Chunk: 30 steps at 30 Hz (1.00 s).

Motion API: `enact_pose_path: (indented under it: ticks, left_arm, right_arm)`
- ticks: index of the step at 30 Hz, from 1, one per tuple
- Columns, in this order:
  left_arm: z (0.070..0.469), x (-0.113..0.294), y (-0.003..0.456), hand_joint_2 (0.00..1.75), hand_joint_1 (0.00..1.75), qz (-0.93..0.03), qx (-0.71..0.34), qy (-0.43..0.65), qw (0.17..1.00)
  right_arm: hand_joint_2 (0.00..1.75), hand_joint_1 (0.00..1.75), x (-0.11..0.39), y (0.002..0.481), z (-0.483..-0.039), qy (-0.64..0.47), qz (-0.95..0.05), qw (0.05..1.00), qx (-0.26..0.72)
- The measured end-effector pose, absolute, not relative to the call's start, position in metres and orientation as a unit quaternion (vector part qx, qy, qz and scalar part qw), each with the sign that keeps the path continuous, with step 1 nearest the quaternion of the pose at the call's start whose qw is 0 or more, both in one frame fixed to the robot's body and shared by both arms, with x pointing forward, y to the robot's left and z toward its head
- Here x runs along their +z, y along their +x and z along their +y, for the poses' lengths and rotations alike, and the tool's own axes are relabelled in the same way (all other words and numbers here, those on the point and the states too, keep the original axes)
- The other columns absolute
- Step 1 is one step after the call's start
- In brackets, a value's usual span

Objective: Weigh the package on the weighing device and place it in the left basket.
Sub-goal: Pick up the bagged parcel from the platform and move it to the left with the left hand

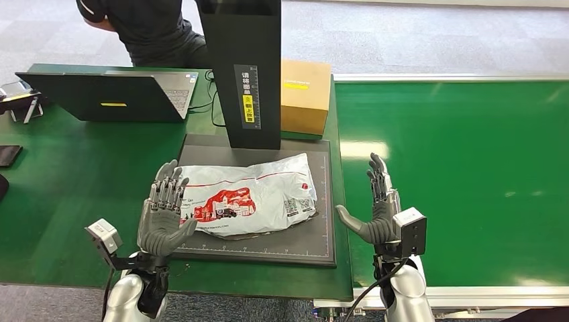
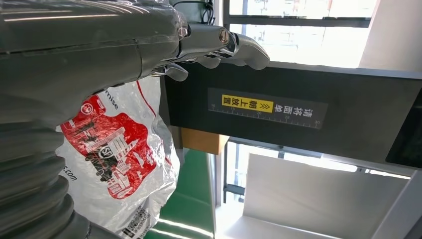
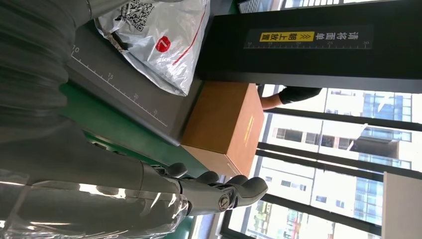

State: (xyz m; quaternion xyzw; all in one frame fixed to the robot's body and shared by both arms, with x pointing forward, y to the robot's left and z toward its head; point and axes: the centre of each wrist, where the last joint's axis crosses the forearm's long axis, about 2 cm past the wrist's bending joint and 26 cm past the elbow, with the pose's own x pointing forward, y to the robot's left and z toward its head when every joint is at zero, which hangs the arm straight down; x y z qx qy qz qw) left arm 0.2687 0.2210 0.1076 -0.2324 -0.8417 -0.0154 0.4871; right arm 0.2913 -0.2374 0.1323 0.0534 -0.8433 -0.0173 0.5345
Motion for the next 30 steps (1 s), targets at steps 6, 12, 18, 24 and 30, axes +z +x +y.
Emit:
enact_pose_path:
  ticks: [6,12,18,24,30]
  left_arm:
    - [0.2210,0.1076,0.2687,1.75,0.00,-0.842,-0.016,-0.232,0.487]
    - [0.2210,0.1076,0.2687,1.75,0.00,-0.842,-0.016,-0.232,0.487]
    - [0.2211,0.1076,0.2688,1.75,0.00,-0.842,-0.016,-0.229,0.488]
    - [0.2212,0.1075,0.2687,1.75,0.00,-0.842,-0.017,-0.227,0.489]
    - [0.2212,0.1074,0.2687,1.75,0.00,-0.842,-0.017,-0.226,0.489]
  right_arm:
    - [1.75,0.00,0.1322,0.2911,-0.2374,0.053,-0.843,0.535,-0.017]
    - [1.75,0.00,0.1321,0.2911,-0.2374,0.053,-0.843,0.535,-0.017]
    - [1.75,0.00,0.1320,0.2909,-0.2374,0.053,-0.843,0.535,-0.018]
    - [1.75,0.00,0.1316,0.2905,-0.2374,0.053,-0.843,0.535,-0.018]
    - [1.75,0.00,0.1309,0.2898,-0.2374,0.053,-0.842,0.536,-0.019]
